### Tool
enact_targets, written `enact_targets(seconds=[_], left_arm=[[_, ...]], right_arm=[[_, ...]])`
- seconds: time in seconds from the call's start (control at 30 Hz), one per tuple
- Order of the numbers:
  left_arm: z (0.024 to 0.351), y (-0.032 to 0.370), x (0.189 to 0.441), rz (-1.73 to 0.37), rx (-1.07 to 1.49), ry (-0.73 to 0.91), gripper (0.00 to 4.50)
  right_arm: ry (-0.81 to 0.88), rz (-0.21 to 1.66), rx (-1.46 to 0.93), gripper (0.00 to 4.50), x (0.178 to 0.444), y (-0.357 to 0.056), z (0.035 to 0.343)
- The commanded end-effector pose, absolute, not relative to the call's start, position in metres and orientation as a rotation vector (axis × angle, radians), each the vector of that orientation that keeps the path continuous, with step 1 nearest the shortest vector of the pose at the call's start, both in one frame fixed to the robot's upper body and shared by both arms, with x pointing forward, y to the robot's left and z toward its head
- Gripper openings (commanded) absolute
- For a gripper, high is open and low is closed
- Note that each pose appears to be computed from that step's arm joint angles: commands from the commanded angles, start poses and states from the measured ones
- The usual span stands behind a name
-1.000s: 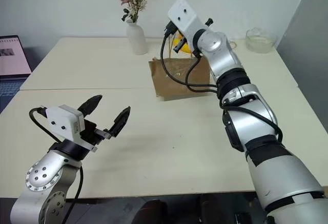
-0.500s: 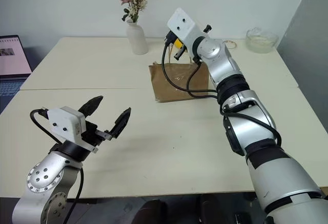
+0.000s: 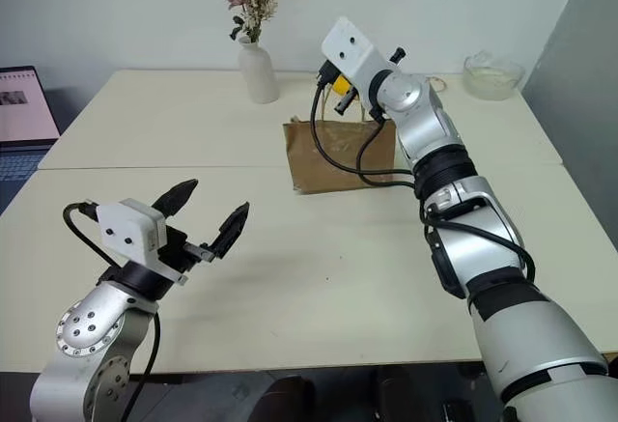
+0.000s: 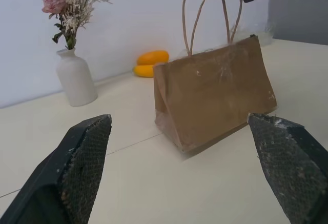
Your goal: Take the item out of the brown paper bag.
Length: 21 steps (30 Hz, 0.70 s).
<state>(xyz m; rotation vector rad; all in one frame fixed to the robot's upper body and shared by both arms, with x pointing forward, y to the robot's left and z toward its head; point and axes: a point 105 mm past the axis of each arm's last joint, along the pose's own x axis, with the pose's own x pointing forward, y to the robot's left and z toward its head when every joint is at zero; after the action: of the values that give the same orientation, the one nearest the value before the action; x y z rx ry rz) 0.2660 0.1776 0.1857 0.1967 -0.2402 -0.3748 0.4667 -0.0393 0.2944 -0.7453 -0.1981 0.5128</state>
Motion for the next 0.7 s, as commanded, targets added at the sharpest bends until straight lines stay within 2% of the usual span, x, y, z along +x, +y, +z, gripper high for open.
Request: enact_targets(seconds=[0.03, 0.13, 0.23, 0.33, 0.4, 0.53, 0.7], left_arm=[[0.196, 0.172, 0.264, -0.398, 0.22, -0.293, 4.46], [0.197, 0.172, 0.263, -0.402, 0.221, -0.295, 4.46], [0.199, 0.172, 0.263, -0.408, 0.22, -0.301, 4.46], [0.2, 0.173, 0.263, -0.409, 0.224, -0.302, 4.46], [0.201, 0.173, 0.264, -0.41, 0.23, -0.302, 4.46], [0.208, 0.173, 0.272, -0.425, 0.254, -0.308, 4.46], [0.225, 0.175, 0.294, -0.452, 0.278, -0.315, 4.46]], right_arm=[[-0.276, 0.522, -0.721, 0.01, 0.458, -0.034, 0.32], [-0.267, 0.522, -0.684, 0.01, 0.458, -0.037, 0.319], [-0.251, 0.521, -0.667, 0.6, 0.459, -0.04, 0.314], [-0.243, 0.548, -0.676, 1.59, 0.457, -0.037, 0.308], [-0.239, 0.574, -0.684, 2.42, 0.454, -0.037, 0.302], [-0.23, 0.597, -0.679, 3.74, 0.442, -0.054, 0.282], [-0.227, 0.599, -0.595, 3.74, 0.407, -0.082, 0.249]])
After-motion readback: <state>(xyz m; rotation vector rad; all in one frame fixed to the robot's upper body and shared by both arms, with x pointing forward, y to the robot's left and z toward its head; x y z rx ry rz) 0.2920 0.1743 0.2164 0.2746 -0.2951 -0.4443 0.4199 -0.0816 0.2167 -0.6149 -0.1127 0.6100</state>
